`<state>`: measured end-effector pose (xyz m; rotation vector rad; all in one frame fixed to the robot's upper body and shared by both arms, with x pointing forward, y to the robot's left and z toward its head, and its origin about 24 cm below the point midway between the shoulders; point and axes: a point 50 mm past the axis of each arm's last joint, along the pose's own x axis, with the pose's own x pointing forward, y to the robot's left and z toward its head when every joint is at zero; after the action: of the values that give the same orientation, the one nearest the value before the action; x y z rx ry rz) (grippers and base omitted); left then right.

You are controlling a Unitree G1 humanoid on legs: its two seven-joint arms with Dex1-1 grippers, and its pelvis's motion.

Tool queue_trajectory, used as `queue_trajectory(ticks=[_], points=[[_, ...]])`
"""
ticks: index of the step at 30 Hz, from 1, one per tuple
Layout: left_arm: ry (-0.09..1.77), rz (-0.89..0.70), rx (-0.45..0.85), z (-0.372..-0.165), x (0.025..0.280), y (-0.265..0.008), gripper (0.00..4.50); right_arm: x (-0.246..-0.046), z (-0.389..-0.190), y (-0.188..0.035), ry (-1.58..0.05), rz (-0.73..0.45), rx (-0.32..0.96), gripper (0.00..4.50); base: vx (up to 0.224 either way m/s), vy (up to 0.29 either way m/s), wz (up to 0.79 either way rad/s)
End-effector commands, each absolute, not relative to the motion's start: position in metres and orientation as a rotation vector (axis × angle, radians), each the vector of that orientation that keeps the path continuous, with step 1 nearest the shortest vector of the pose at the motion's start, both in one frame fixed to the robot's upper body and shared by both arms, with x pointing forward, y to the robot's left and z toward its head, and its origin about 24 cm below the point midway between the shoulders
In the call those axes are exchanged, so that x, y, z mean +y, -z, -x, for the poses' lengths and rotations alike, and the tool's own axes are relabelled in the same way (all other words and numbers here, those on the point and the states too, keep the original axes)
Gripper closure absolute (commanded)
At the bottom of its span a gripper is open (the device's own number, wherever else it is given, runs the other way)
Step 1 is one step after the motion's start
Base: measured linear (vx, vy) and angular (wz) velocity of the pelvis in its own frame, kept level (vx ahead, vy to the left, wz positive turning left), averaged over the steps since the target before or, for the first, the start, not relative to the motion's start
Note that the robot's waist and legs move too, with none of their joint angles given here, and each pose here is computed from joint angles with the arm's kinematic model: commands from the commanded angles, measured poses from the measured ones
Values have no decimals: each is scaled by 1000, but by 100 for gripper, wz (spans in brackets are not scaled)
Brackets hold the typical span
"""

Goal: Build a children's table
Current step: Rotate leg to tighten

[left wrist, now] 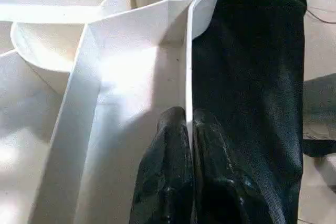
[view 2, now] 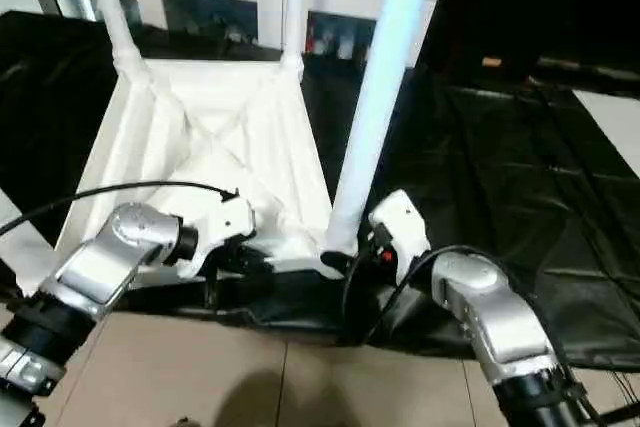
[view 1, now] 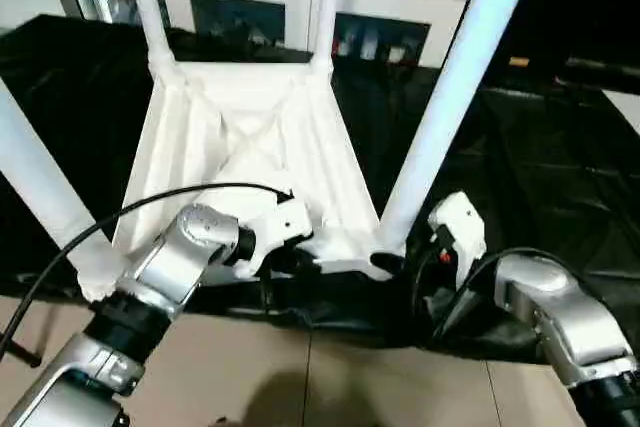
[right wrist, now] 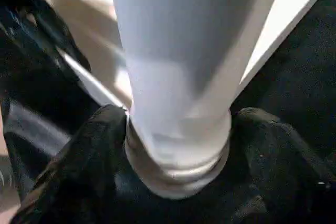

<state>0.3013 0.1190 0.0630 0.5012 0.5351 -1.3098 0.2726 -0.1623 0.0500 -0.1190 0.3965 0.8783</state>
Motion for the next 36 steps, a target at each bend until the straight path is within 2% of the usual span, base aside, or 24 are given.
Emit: queue_trajectory(ticks=[1,9,15,22,24,26,30,33,36], points=[[1358,-494,470,-299,109,-73,450,-166,-276,-52,-870,156,392,125,0,0,0],[1354,-494,473,-299,110,-72,450,-166,-276,-51,-883,164,386,175,0,0,0],[1336,-495,476,-301,110,-71,450,-162,-279,-54,-881,129,341,181,0,0,0],[1085,-465,481,-324,94,-64,450,-161,-302,-35,-466,31,364,181,0,0,0],[1013,-450,480,-331,83,-64,450,-155,-309,-28,-346,-16,381,182,0,0,0],[972,-435,483,-336,77,-64,450,-149,-312,-25,-296,-35,387,182,0,0,0],[832,-419,489,-350,59,-64,450,-122,-328,-25,-175,-102,393,182,0,0,0],[779,-409,484,-355,51,-62,450,-103,-334,-29,-187,-126,382,182,0,0,0],[786,-395,479,-355,45,-60,450,-87,-335,-33,-254,-89,363,182,0,0,0]])
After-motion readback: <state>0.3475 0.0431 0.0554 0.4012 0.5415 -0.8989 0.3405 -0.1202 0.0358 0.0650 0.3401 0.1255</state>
